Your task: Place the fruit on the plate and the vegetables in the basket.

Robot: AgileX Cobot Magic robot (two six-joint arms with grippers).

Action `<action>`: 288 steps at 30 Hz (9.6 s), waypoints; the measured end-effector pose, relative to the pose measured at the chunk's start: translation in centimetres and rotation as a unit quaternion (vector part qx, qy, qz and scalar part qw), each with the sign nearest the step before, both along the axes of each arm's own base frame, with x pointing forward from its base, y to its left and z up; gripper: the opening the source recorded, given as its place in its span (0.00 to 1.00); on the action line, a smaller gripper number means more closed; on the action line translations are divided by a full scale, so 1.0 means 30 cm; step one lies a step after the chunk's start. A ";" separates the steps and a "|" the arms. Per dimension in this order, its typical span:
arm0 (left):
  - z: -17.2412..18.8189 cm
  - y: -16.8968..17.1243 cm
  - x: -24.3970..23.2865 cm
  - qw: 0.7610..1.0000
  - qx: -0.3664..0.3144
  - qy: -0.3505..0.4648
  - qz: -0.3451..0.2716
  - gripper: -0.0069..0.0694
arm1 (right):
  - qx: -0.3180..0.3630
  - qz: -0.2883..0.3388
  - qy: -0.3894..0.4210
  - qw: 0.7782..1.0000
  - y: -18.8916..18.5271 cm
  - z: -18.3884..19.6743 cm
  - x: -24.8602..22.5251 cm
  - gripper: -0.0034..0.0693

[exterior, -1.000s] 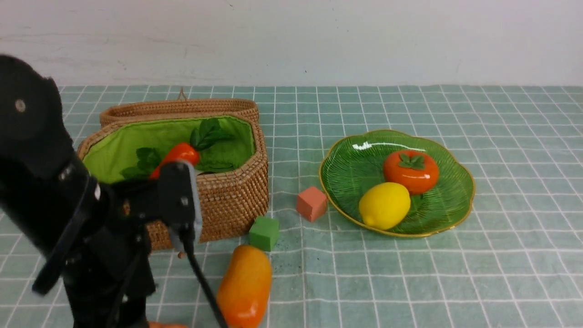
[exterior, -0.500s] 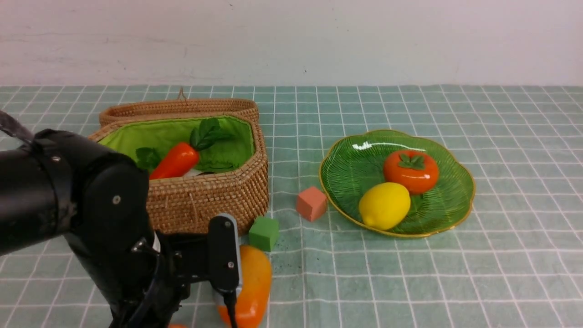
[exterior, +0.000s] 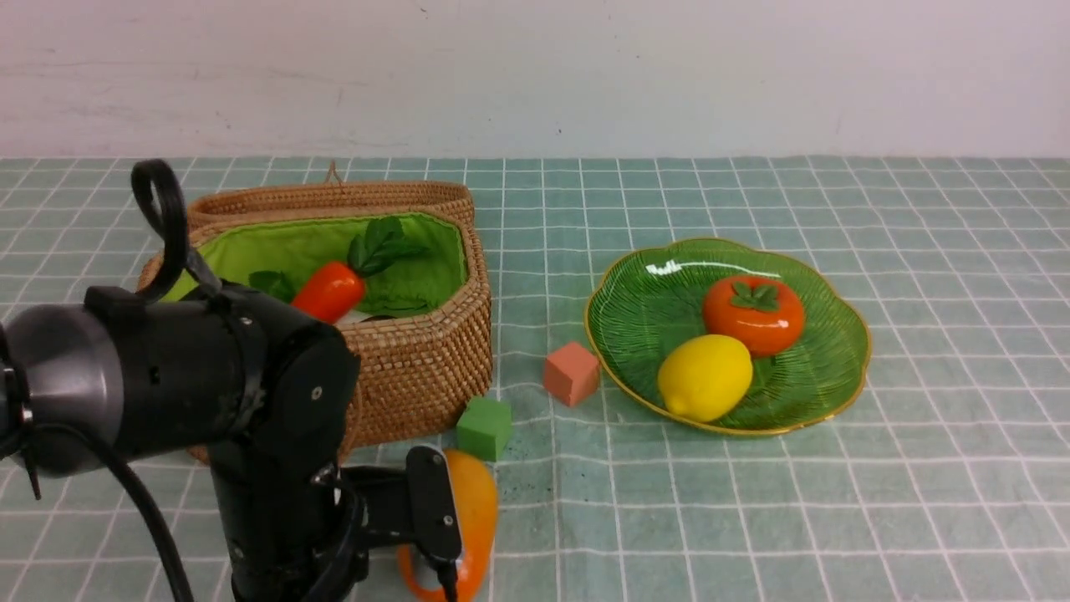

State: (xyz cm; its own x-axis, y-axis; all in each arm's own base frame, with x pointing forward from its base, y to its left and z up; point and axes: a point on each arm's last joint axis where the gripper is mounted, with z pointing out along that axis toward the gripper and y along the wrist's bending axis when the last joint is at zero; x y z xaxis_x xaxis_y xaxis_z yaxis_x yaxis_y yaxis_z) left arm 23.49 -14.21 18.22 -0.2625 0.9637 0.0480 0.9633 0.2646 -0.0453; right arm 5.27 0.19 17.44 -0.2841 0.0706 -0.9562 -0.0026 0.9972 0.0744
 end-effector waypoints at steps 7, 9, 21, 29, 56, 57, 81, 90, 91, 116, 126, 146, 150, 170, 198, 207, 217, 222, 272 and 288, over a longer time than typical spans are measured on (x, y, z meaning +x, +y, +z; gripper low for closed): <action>0.002 0.000 0.000 0.999 0.004 -0.001 0.054 0.87 | 0.000 0.000 0.000 1.000 0.000 0.000 0.000 0.38; 0.002 0.000 0.000 0.998 0.004 0.000 0.061 0.87 | 0.000 0.000 0.000 1.000 0.000 0.000 0.000 0.38; 0.021 0.011 -0.010 0.998 0.003 -0.014 0.063 0.87 | 0.000 0.000 0.000 1.000 0.000 0.000 0.000 0.38; 0.078 0.025 -0.026 0.997 -0.009 -0.043 0.059 0.87 | 0.000 0.000 0.000 1.000 0.000 0.000 0.000 0.38; 0.628 0.186 0.335 0.857 -0.165 -0.469 0.132 0.87 | 0.000 0.000 0.000 1.000 0.000 0.000 0.000 0.38; 0.588 0.181 0.372 0.861 -0.159 -0.466 0.127 0.87 | 0.000 0.000 0.000 1.000 0.000 0.000 0.000 0.38; 0.507 0.190 0.393 0.885 -0.130 -0.410 0.178 0.93 | 0.000 0.000 0.000 1.000 0.000 0.000 0.000 0.38; 0.714 0.201 0.172 0.856 -0.247 -0.373 0.259 0.85 | 0.000 0.000 0.000 1.000 0.000 0.000 0.000 0.38; 0.730 0.186 0.146 0.845 -0.290 -0.348 0.283 0.85 | 0.000 0.000 0.000 1.000 0.000 0.000 0.000 0.38; 0.145 -0.223 0.167 0.864 -0.043 -0.096 0.493 0.88 | 0.000 0.000 0.000 1.000 0.000 0.000 0.000 0.38; -0.010 -0.249 0.199 0.876 0.001 -0.074 0.476 0.76 | 0.000 0.000 0.000 1.000 0.000 0.000 0.000 0.38; 0.397 -0.317 0.198 0.915 -0.167 -0.069 0.362 0.75 | 0.000 0.000 0.000 1.000 0.000 0.000 0.000 0.38; 0.475 -0.383 0.282 0.899 -0.249 -0.121 0.339 0.75 | 0.000 0.000 0.000 1.000 0.000 0.000 0.000 0.38; 0.171 -0.570 0.646 0.789 -0.313 -0.238 0.473 0.75 | 0.000 0.000 0.000 1.000 0.000 0.000 0.000 0.38; 0.605 -0.383 0.448 0.837 -0.237 -0.290 0.400 0.58 | 0.000 0.000 0.000 1.000 0.000 0.000 0.000 0.38; 1.197 0.036 -0.045 0.729 -0.364 -0.391 0.428 0.07 | 0.000 0.000 0.000 1.000 0.000 0.000 0.000 0.38; 1.031 0.517 -0.668 0.638 -0.459 -0.384 0.484 0.07 | 0.000 0.000 0.000 1.000 0.000 0.000 0.000 0.38; 0.654 0.560 -0.739 0.633 -0.453 -0.331 0.533 0.07 | 0.000 0.000 0.000 1.000 0.000 0.000 0.000 0.38; 0.383 0.496 -0.781 0.471 -0.425 -0.341 0.693 0.07 | 0.000 0.000 0.000 1.000 0.000 0.000 0.000 0.38; 0.028 0.471 -0.632 0.494 -0.458 -0.347 0.652 0.08 | 0.000 0.000 0.000 1.000 0.000 0.000 0.000 0.38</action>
